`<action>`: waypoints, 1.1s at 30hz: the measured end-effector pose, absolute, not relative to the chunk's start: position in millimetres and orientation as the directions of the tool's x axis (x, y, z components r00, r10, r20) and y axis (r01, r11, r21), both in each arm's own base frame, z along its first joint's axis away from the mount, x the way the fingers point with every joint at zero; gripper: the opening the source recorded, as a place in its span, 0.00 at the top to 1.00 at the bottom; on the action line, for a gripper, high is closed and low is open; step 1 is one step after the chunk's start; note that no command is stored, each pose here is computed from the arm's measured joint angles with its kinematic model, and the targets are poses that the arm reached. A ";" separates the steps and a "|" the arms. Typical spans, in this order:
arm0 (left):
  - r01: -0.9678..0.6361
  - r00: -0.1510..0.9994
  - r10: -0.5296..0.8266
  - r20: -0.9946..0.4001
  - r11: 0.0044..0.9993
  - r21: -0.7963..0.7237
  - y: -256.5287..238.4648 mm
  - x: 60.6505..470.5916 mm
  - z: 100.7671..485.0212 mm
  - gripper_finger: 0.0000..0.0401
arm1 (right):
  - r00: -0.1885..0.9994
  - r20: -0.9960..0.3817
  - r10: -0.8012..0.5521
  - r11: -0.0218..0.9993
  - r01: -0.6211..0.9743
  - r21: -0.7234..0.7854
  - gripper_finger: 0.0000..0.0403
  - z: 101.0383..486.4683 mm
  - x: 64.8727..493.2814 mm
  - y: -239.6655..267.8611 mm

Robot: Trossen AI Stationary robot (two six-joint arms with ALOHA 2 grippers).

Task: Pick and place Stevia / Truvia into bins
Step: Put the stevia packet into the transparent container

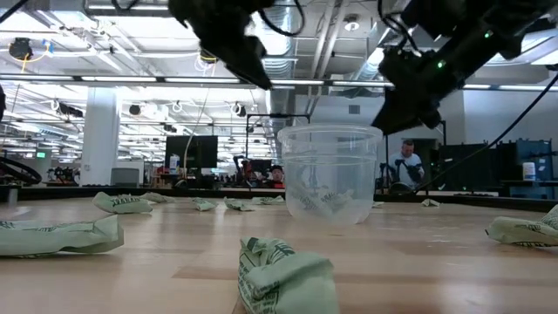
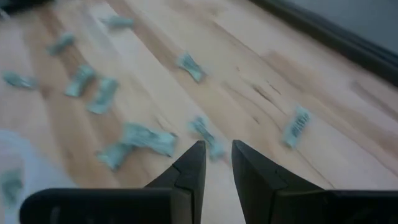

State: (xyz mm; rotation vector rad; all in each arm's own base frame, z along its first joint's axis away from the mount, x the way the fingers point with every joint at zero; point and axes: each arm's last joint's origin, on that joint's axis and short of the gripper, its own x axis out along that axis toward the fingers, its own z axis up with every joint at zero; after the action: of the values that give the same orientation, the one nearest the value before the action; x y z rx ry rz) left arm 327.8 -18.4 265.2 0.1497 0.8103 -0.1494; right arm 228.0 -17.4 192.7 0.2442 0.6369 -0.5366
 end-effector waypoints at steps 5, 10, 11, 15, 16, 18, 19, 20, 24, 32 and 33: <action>0.060 0.575 0.105 -0.812 0.984 0.170 -2.2 293.0 280.7 0.66 | 0.617 -0.691 -0.376 0.829 0.558 0.047 0.82 187.2 221.3 -37.1; -0.019 0.561 0.124 -0.819 0.990 0.138 12.6 274.6 289.6 0.66 | 0.616 -0.704 -0.353 0.875 0.485 -0.015 0.82 186.8 219.4 -47.9; -0.020 0.569 0.119 -0.814 0.991 0.130 15.2 272.3 287.7 0.66 | 0.617 -0.705 -0.349 0.884 0.467 -0.029 0.82 186.7 219.2 -49.2; -0.019 0.582 0.089 -0.808 0.995 0.096 27.8 260.0 270.2 0.66 | 0.620 -0.716 -0.321 0.915 0.397 -0.066 0.82 186.1 218.3 -51.5; -0.025 0.588 0.082 -0.805 0.996 0.083 31.1 256.5 264.7 0.66 | 0.621 -0.717 -0.315 0.921 0.383 -0.073 0.82 186.0 218.2 -51.9; -0.041 0.614 0.070 -0.786 0.998 0.057 37.9 249.2 255.3 0.66 | 0.621 -0.719 -0.313 0.928 0.360 -0.094 0.82 185.9 218.0 -52.1; -0.043 0.632 0.059 -0.773 0.998 0.040 40.4 245.3 251.4 0.66 | 0.620 -0.720 -0.313 0.931 0.348 -0.105 0.81 185.8 217.9 -52.1; -0.042 0.655 0.043 -0.754 0.999 0.021 42.4 241.8 248.2 0.66 | 0.619 -0.721 -0.313 0.933 0.341 -0.112 0.79 185.7 217.8 -52.1; -0.033 0.726 -0.001 -0.687 0.999 -0.037 47.9 225.4 236.9 0.66 | 0.617 -0.720 -0.317 0.933 0.340 -0.120 0.69 185.4 218.2 -52.3; -0.088 0.797 0.035 -0.602 0.994 -0.058 49.3 199.3 213.4 0.66 | 0.571 -0.761 -0.307 0.930 0.348 -0.114 0.49 159.6 233.8 -59.9; -0.093 0.804 0.039 -0.593 0.994 -0.062 49.3 197.5 211.8 0.66 | 0.551 -0.777 -0.306 0.929 0.350 -0.117 0.48 154.9 235.2 -62.0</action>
State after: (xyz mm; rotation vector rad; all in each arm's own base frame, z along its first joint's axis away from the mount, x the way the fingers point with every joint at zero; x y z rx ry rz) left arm 197.5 49.3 211.8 -0.0893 0.6325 0.0708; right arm 235.2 -62.0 154.9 0.0533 0.9083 -0.3884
